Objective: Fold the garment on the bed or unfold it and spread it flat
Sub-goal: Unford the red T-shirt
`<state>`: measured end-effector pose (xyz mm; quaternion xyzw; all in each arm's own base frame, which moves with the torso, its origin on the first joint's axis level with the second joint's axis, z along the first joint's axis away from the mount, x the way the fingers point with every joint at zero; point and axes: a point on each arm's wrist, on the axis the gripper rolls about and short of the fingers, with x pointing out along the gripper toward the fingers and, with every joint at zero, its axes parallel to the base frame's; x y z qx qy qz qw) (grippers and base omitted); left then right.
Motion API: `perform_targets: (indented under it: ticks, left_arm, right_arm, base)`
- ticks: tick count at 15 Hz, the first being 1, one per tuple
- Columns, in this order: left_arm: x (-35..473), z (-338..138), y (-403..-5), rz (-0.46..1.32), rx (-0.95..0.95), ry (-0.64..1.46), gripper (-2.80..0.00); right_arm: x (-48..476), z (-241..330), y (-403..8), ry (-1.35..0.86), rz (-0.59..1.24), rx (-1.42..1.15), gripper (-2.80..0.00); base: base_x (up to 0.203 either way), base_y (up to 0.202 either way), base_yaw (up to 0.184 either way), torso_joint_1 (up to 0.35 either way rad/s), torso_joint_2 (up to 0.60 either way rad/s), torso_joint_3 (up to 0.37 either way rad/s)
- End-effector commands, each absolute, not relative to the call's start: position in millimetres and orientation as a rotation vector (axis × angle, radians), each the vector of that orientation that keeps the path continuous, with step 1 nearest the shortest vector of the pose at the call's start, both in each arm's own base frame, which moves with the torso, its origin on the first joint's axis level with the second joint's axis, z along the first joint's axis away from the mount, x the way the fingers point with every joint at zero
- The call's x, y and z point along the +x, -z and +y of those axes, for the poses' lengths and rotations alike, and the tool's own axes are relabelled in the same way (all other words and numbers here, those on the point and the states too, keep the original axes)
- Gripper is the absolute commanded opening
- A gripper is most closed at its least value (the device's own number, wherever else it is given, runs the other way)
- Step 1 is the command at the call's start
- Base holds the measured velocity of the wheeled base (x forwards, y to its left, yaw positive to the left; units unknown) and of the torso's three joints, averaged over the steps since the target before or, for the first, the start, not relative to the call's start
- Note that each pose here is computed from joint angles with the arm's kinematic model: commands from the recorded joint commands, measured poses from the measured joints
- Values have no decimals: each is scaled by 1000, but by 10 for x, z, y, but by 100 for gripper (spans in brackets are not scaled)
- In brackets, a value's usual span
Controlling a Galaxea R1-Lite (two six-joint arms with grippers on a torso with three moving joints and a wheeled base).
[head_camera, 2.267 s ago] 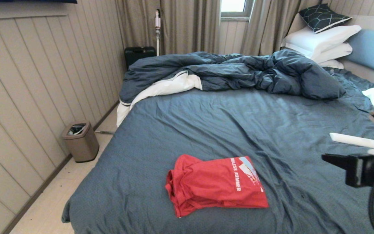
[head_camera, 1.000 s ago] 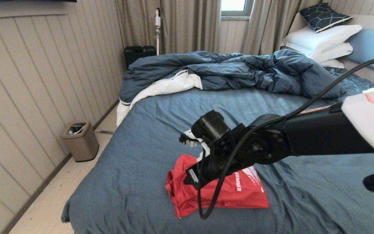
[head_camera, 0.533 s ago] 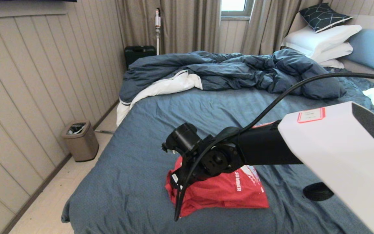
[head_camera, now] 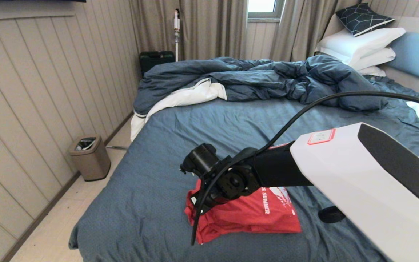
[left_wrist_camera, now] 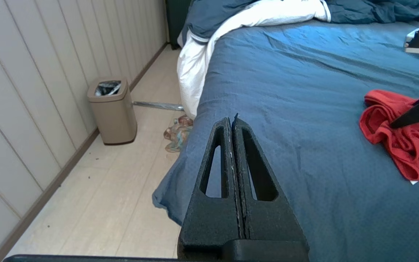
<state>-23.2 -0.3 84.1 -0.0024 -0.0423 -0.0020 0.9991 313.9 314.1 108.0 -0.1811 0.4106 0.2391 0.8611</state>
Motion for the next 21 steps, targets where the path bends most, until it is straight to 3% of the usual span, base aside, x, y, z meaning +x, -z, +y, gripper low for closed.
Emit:
perform_targets:
  ticks: [1,5,10,15,21]
  left_arm:
    - [-232,-3,-843,-86,-5,4,-280]
    - [-232,-3,-843,-86,-4,5,-280]
    - [-232,-3,-843,-86,-1,6,-280]
    - [-232,-4,-843,-86,-1,5,-280]
    - [-232,-4,-843,-86,-1,6,-280]
  right_arm:
    - [3135,3117,-1104,-498,862,-378,-280]
    - [3137,3087,-1133,-482,856,-375,-280]
    - [3195,2655,-1743,-416,749,-292,-280]
    - [3340,1723,-2218,-238,679,-222,-280]
    - [3423,363,-2079,-5,779,-151,-280]
  base:
    - [0,0,0,0,0,0]
    - [0,0,0,0,0,0]
    - [0,0,0,0,0,0]
    - [0,0,0,0,0,0]
    - [0,0,0,0,0,0]
